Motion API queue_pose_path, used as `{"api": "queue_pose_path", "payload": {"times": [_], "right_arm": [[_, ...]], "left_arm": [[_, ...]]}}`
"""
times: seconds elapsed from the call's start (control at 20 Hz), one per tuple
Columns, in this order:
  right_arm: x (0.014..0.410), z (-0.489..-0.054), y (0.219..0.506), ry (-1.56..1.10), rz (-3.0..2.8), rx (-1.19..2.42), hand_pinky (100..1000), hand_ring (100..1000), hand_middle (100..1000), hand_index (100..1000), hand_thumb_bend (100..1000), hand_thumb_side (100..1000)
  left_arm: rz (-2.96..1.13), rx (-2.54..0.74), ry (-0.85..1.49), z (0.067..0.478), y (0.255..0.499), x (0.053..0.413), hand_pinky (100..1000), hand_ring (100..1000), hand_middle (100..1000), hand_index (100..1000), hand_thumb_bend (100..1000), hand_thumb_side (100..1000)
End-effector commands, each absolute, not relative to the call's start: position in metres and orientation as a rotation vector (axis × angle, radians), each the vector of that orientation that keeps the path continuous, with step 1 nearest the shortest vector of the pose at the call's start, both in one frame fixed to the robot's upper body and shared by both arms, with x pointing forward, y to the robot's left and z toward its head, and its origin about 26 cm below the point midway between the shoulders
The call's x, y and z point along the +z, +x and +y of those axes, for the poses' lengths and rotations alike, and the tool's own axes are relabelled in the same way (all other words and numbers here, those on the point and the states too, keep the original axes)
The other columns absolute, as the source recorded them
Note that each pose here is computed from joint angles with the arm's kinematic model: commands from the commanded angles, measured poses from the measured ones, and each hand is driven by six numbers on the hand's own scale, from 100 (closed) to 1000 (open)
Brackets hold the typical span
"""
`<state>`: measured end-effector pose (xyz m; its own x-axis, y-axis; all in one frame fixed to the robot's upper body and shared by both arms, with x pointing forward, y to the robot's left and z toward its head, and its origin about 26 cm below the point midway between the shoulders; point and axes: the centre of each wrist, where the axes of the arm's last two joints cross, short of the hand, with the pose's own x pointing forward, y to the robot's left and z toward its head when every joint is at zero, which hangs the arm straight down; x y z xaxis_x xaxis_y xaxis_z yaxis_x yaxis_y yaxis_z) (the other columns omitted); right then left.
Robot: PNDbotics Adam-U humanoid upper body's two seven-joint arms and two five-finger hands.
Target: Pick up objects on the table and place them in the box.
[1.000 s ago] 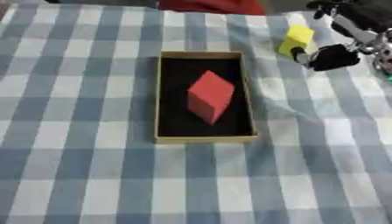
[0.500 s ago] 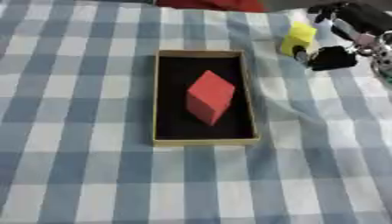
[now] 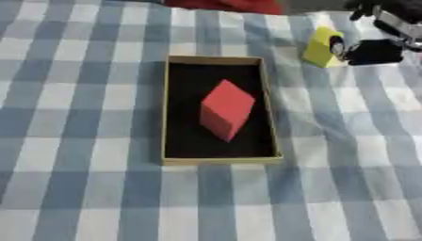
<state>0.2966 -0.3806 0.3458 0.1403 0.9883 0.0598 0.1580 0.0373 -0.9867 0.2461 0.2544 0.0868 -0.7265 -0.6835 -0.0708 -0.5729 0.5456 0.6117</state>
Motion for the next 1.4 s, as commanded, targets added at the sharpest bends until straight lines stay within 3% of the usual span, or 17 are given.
{"api": "queue_pose_path", "payload": {"times": [0.05,1.4], "right_arm": [[0.363,-0.385,0.291,-1.384,-1.237,0.990,915,941,837,1000,161,632],[0.356,-0.399,0.296,-1.370,-1.230,0.936,912,933,827,999,125,702]], "left_arm": [[-2.683,-0.909,1.058,0.254,0.245,0.091,652,682,572,417,100,211],[-2.684,-0.919,1.105,0.243,0.246,0.090,654,684,574,415,100,226]]}}
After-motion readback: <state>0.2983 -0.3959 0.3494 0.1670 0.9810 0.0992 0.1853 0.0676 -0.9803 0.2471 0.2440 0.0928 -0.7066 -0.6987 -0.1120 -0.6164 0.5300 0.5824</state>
